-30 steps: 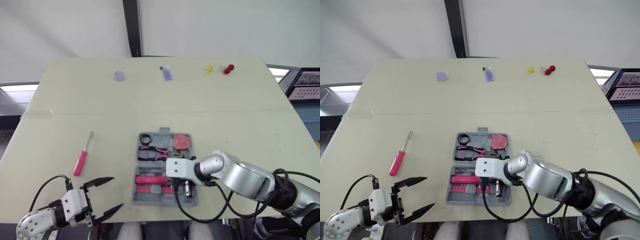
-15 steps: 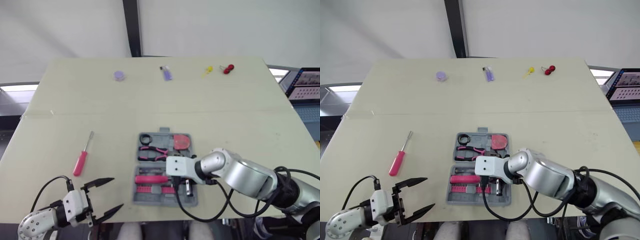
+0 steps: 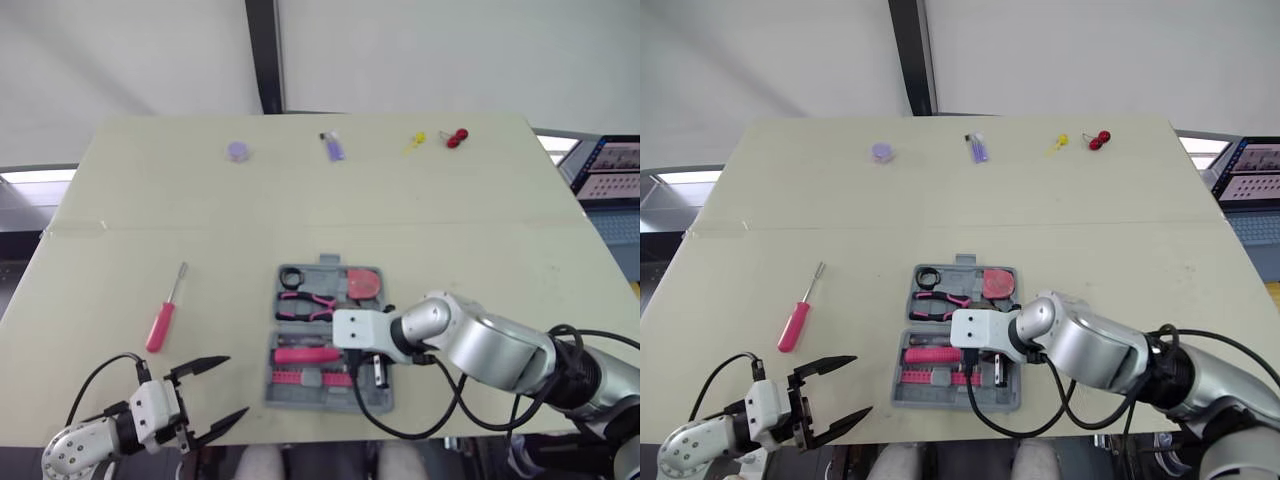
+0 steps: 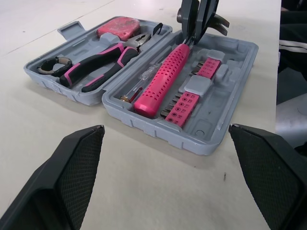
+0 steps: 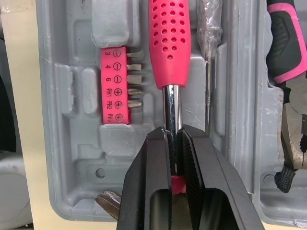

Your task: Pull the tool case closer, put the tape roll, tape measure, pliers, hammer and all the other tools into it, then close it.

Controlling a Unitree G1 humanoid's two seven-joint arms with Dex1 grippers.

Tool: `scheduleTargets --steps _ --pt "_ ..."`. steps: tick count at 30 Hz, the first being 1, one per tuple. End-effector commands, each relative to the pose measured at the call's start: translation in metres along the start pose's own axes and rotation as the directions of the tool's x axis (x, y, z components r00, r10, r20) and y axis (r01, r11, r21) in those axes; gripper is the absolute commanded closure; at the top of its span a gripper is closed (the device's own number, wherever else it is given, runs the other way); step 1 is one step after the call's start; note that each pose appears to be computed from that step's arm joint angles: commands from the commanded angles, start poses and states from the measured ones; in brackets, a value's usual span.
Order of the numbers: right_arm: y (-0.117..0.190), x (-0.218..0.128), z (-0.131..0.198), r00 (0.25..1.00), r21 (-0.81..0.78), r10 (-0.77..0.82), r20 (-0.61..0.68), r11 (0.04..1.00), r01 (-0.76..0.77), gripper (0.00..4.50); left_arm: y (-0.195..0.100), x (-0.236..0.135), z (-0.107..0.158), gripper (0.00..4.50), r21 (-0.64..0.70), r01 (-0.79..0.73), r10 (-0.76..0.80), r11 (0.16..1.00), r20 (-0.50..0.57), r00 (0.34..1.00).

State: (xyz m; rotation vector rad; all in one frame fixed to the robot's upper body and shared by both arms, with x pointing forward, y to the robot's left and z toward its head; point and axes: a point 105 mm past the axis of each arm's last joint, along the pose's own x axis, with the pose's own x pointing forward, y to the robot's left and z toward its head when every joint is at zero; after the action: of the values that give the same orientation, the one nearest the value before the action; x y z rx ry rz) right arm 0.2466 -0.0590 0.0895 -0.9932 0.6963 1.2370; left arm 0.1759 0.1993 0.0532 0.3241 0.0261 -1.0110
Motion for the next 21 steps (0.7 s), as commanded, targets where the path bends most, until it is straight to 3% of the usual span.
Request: scheduleTargets --steps 1,21 --pt "0.0016 -0.005 0.0099 1.0 -0.035 -0.002 0.022 0.999 0.003 4.43 -0.0015 0.0006 0.0005 0.0 0.008 -0.008 0.008 1.0 0.013 1.0" --pt "0.0033 -0.0007 0.0134 0.999 -0.016 0.001 0.039 1.0 0.0 4.43 -0.0038 -0.001 -0.0039 0.0 0.002 -0.011 0.011 1.0 0.008 1.0"
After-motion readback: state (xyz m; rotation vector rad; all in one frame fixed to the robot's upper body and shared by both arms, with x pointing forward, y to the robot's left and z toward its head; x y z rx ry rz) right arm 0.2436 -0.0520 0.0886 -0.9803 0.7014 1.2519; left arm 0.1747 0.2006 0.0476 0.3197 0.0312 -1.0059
